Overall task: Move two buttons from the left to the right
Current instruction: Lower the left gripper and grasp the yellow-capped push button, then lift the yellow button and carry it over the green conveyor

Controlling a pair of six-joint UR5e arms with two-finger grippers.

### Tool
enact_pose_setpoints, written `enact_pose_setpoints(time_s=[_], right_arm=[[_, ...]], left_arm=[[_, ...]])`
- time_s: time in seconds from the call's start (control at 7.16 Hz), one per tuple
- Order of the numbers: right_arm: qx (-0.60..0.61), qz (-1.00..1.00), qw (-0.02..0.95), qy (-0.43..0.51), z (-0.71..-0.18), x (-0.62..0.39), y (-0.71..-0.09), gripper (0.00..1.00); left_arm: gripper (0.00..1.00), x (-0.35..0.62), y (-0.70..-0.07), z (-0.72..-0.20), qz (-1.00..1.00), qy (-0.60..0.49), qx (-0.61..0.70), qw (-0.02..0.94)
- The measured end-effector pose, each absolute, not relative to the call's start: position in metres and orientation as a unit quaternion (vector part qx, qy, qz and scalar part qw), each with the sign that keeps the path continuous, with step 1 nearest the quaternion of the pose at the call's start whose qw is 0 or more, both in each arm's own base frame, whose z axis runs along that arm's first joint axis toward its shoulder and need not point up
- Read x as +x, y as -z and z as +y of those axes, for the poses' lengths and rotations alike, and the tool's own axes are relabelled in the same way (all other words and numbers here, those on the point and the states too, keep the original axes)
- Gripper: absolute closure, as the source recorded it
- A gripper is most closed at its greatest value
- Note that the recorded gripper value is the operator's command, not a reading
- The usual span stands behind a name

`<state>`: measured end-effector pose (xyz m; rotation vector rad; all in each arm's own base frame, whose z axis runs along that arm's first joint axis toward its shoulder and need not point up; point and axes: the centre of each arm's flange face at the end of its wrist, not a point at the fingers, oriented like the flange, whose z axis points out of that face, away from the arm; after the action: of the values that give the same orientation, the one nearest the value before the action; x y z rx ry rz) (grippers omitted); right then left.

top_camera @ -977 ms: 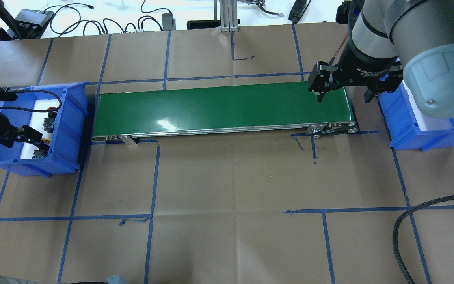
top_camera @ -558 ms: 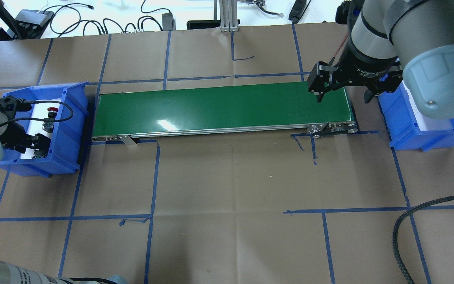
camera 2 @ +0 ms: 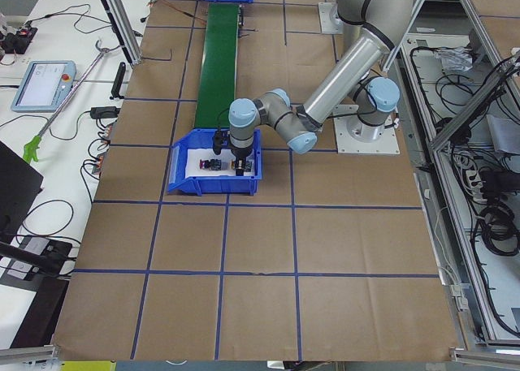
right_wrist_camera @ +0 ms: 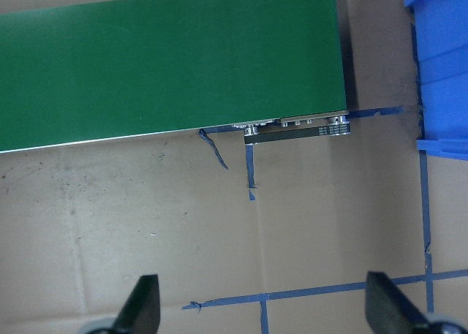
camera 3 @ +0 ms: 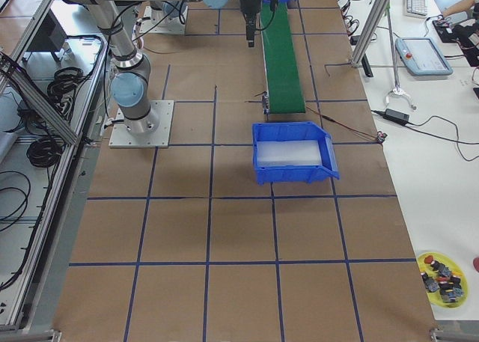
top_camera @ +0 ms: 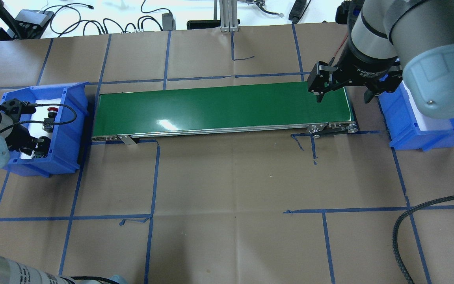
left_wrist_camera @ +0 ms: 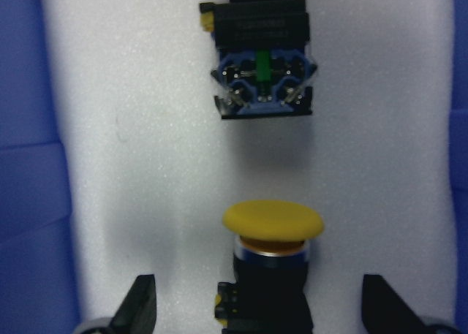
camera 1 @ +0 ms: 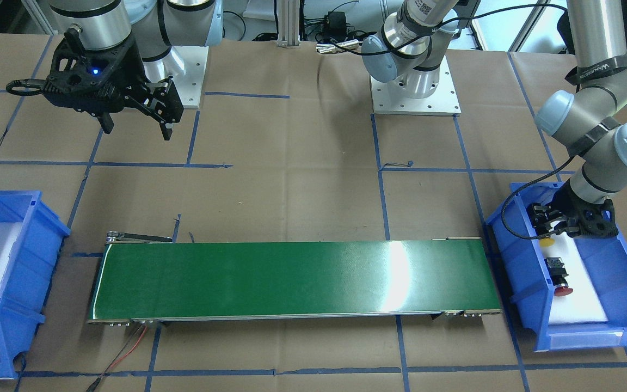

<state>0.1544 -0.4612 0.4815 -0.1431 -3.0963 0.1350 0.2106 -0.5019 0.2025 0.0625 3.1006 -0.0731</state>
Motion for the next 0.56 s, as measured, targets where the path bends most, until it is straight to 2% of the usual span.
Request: enact_pose_setpoints(time_s=[0.14,0.56], right_arm=[[-0.046,-0.998,0.020,-0.043,-0.461,0.154,-0.481,0.00],[-0.046,-0.998,0.020,-0.043,-0.461,0.155,-0.481,0.00]], left_arm=[[0.99,0.212,-0.205,-0.503,0.999,0.025,0.017,0.022],[1.00,0.215,-0.229,-0.510,0.999,0.038,0.007,0.030]])
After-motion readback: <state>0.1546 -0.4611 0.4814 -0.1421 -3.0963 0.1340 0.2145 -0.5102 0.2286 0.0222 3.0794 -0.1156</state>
